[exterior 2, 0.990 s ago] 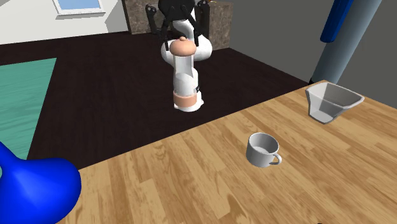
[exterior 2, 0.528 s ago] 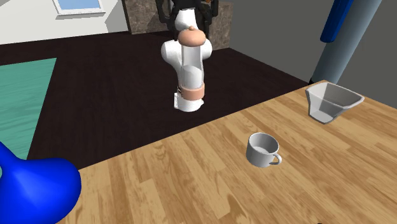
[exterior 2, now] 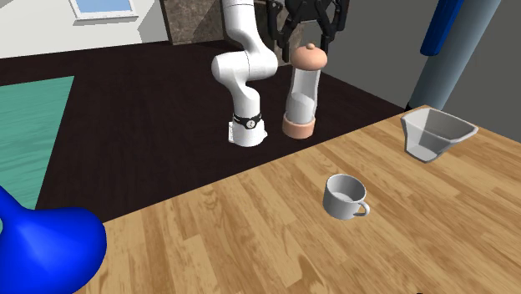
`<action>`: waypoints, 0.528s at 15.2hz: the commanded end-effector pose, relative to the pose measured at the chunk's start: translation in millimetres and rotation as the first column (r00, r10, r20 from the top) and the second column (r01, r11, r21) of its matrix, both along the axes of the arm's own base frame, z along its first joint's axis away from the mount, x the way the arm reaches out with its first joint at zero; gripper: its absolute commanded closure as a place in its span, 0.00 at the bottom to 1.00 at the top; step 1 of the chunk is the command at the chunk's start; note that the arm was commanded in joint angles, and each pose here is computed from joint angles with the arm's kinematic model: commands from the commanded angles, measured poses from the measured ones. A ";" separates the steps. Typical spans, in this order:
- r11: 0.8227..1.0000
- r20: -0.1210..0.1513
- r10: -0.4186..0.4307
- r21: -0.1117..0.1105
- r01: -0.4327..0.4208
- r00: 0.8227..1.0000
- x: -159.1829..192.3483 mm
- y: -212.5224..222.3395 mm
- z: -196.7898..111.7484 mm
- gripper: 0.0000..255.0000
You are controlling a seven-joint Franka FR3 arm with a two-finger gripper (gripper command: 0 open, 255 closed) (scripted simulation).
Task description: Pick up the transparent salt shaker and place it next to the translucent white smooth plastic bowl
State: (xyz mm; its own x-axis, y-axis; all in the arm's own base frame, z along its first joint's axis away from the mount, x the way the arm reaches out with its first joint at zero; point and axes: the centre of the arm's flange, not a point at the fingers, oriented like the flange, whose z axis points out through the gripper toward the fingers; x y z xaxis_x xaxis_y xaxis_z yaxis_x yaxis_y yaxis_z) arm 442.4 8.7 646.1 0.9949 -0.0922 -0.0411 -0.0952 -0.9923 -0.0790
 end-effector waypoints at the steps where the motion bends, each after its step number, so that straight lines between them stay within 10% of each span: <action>1: 1.000 0.000 -0.002 0.000 0.002 1.000 8.4 24.5 -1.3 1.00; 8: 1.000 0.000 -0.002 0.000 0.002 1.000 39.1 111.2 -10.0 1.00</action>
State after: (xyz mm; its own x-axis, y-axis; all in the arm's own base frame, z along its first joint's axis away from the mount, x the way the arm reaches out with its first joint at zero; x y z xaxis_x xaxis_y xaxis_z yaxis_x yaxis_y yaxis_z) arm 476.9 106.4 640.1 0.9949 -0.0926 -0.0411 -0.0957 -0.9923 -0.0787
